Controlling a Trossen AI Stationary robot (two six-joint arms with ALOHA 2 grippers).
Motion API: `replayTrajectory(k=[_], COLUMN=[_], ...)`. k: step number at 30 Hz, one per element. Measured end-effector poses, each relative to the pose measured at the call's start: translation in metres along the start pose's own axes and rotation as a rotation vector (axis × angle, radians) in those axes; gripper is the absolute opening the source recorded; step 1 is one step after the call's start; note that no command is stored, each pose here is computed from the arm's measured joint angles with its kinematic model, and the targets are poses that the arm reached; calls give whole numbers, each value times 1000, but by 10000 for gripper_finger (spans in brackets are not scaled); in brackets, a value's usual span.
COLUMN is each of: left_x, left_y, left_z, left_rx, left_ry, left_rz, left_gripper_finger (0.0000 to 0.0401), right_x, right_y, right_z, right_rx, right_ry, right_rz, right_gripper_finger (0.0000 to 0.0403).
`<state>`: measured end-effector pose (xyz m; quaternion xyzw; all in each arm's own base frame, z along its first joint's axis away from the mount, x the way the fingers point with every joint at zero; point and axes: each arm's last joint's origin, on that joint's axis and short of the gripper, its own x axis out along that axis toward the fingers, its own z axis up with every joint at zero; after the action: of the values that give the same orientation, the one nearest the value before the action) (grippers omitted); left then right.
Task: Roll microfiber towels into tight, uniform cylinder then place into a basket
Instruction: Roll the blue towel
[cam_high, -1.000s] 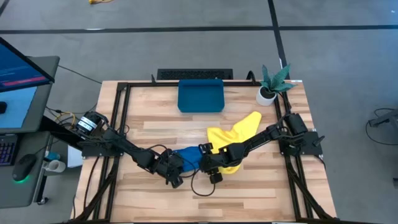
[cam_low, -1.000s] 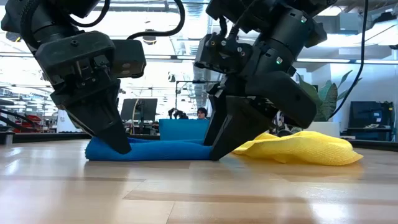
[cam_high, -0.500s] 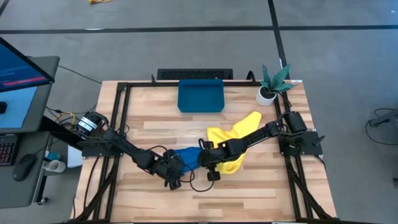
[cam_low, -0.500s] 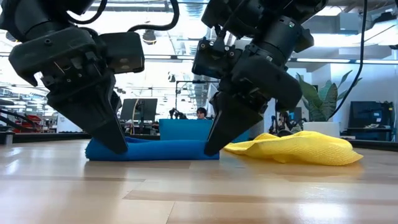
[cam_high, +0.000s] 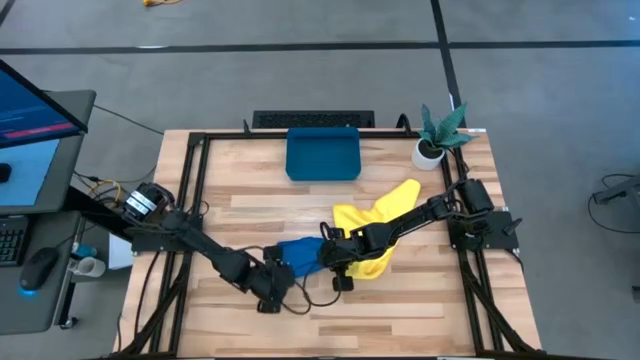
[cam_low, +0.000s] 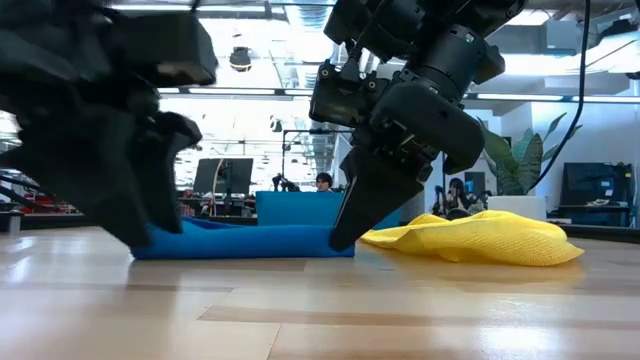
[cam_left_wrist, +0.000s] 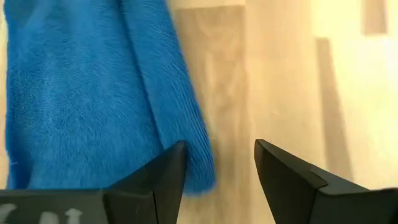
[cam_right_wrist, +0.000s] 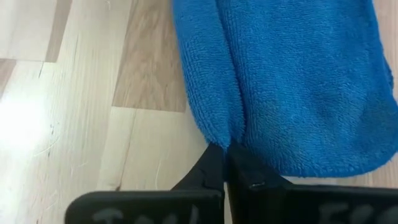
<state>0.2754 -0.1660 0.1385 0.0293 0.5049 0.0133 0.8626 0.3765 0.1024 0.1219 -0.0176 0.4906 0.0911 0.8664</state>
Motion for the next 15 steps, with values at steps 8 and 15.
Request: replayTrajectory(k=[8, 15], left_x=[-20, -14], left_y=[-24, -17], left_z=[3, 1], left_rx=[150, 134], left_ry=[-62, -69], left_rz=[93, 158], left_gripper_finger=[181, 181], right_x=[0, 0], right_y=[0, 0], right_z=[0, 0], right_rx=[8, 17], right_ry=[1, 0], right_rz=[0, 0], right_gripper_finger=[27, 18])
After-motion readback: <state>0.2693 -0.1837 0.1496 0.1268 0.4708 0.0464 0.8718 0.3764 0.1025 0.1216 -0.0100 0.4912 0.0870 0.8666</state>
